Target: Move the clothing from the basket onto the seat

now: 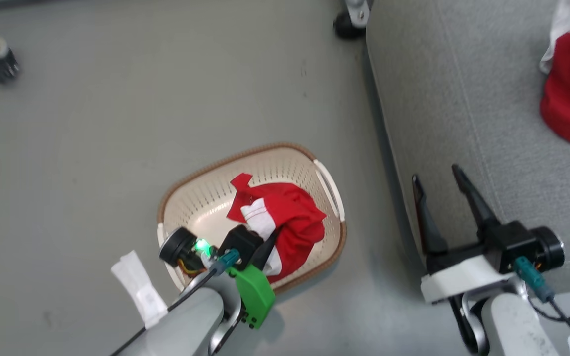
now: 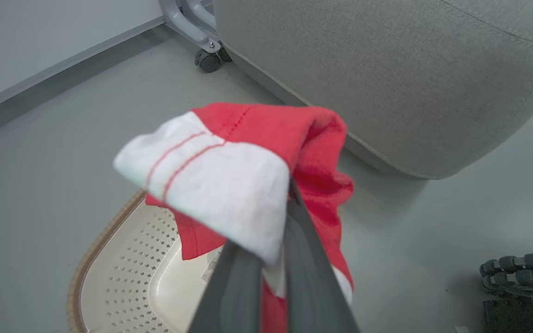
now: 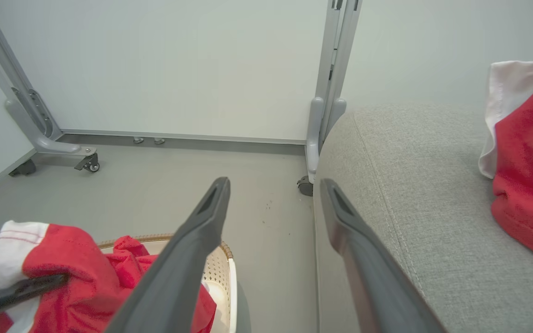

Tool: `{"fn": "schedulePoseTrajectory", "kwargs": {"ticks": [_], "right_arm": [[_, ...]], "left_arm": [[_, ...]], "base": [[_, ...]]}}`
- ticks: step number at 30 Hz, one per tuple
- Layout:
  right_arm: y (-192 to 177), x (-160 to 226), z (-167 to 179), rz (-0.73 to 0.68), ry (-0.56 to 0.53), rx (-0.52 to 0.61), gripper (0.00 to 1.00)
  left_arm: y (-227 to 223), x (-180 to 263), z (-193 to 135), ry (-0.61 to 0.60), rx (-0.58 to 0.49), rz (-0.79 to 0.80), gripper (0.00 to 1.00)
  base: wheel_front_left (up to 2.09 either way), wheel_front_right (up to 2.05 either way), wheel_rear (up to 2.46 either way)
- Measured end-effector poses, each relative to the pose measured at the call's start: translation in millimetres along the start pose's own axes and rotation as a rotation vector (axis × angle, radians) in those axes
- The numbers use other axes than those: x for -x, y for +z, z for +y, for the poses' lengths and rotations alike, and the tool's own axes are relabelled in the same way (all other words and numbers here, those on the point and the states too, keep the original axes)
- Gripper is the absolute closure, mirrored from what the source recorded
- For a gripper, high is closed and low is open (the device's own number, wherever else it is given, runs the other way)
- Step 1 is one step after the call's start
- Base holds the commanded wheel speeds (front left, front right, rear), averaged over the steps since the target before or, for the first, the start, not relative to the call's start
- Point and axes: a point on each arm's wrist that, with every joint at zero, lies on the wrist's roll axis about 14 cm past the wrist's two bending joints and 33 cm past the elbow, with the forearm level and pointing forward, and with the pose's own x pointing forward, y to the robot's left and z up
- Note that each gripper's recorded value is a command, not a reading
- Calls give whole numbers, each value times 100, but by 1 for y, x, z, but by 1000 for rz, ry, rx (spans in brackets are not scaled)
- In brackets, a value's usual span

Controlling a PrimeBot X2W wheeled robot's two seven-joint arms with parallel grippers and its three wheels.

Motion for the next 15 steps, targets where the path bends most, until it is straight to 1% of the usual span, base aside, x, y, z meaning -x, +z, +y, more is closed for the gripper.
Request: {"fn": "schedulePoseTrajectory", "kwargs": {"ticks": [4,11,15], "right_arm": [[13,24,11,-24,18,-12,0],[47,53,26,-124,50,-19,0],[58,69,30,-165,53,-24,0]], "left_arm": [[31,25,0,91,14,-97,100],[90,67,-6,192,-54,-291,100],[115,92,-10,237,-89,-382,100]], "base": [[0,0,0],[0,0,0],[0,0,0]]}}
